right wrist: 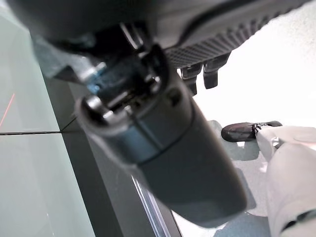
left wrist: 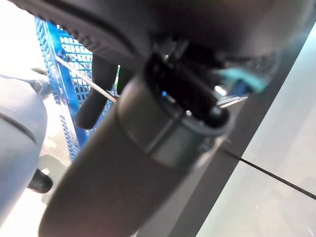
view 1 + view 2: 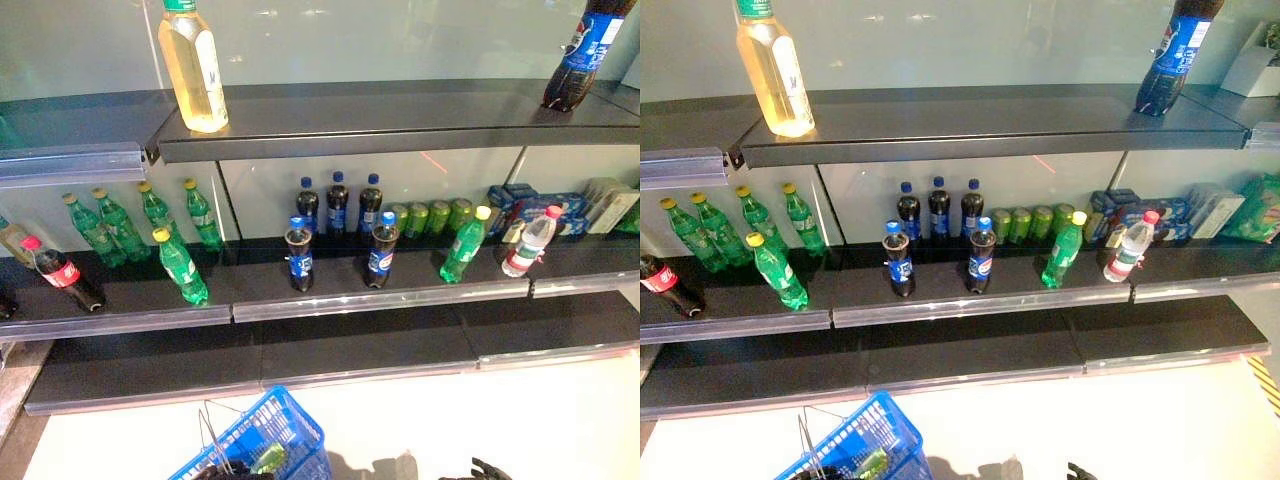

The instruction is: Pick up the drink and place into the basket.

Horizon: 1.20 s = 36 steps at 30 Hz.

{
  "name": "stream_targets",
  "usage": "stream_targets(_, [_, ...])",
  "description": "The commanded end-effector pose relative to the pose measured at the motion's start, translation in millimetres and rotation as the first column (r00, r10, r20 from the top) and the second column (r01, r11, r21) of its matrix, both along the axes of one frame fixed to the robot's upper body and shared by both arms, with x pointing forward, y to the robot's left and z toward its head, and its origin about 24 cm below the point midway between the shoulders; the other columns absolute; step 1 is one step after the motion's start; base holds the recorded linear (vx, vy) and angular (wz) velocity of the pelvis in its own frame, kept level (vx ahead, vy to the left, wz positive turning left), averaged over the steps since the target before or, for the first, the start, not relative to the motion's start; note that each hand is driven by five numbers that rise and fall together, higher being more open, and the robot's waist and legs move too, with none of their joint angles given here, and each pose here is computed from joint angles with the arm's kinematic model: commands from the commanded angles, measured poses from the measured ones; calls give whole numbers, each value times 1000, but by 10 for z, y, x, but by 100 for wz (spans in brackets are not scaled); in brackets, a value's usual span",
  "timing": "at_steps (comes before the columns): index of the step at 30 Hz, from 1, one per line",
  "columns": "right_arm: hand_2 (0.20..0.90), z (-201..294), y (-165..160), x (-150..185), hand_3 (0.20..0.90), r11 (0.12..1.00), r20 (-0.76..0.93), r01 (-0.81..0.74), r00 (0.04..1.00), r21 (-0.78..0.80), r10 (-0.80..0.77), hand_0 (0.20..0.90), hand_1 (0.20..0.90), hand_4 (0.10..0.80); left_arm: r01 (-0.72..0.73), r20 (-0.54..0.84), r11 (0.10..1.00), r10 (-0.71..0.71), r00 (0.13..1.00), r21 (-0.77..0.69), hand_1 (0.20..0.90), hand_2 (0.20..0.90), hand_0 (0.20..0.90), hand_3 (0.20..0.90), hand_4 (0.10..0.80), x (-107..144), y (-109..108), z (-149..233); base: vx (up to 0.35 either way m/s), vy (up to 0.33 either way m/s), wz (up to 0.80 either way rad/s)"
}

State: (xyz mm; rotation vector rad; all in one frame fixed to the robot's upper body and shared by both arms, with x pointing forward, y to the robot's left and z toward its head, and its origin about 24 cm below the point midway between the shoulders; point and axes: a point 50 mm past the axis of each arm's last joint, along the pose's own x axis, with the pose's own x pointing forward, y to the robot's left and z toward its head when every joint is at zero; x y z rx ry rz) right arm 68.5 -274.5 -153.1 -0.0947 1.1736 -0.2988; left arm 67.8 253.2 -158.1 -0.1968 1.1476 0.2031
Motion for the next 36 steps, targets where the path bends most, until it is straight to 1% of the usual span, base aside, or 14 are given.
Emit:
stream_targets(1, [900, 40, -43, 182, 900, 1000, 33, 4, 999, -16, -3, 900, 900, 800, 46, 207, 998, -55, 977, 45, 300, 300, 300, 200, 100, 506, 153, 197, 0, 0, 0])
stream_targets(18, [900, 24, -7, 161, 900, 1000, 31, 0, 1000, -6, 1, 900, 900, 800, 33, 219, 999, -41, 975, 41, 300, 300, 300, 200, 100, 530, 159, 208, -1, -5, 0])
stream_targets(26, [900, 24, -8, 162, 900, 999, 19, -33, 999, -6, 33, 900, 900, 800, -5, 225, 999, -4, 974, 38, 300, 300, 300, 200, 100, 513, 182, 211, -7, -69, 0])
stream_targets(28, [900, 23, -9, 163, 900, 998, 4, -60, 998, -12, 60, 900, 900, 800, -31, 232, 999, 23, 972, 28, 300, 300, 300, 200, 100, 494, 182, 208, -33, -140, 2])
stream_targets(32, [900, 43, -26, 227, 900, 995, 2, -94, 996, -29, 94, 900, 900, 800, -56, 265, 998, 52, 963, 6, 300, 300, 300, 200, 100, 541, 133, 216, -170, -62, 9])
stream_targets(33, [900, 123, -92, 452, 900, 996, 54, -66, 996, -66, 69, 900, 900, 800, -34, 324, 999, 41, 945, -26, 300, 300, 300, 200, 100, 753, -22, 254, -512, -31, 34])
stream_targets(34, [900, 155, -119, 529, 900, 996, 78, -40, 996, -76, 46, 900, 900, 800, -16, 337, 999, 25, 941, -28, 300, 300, 300, 200, 100, 814, -66, 265, -547, -23, 69])
stream_targets(36, [900, 179, -161, 561, 900, 997, 94, 8, 996, -83, -1, 900, 900, 800, 15, 331, 1000, -9, 943, -16, 300, 300, 300, 200, 100, 839, -113, 256, -183, 12, 107])
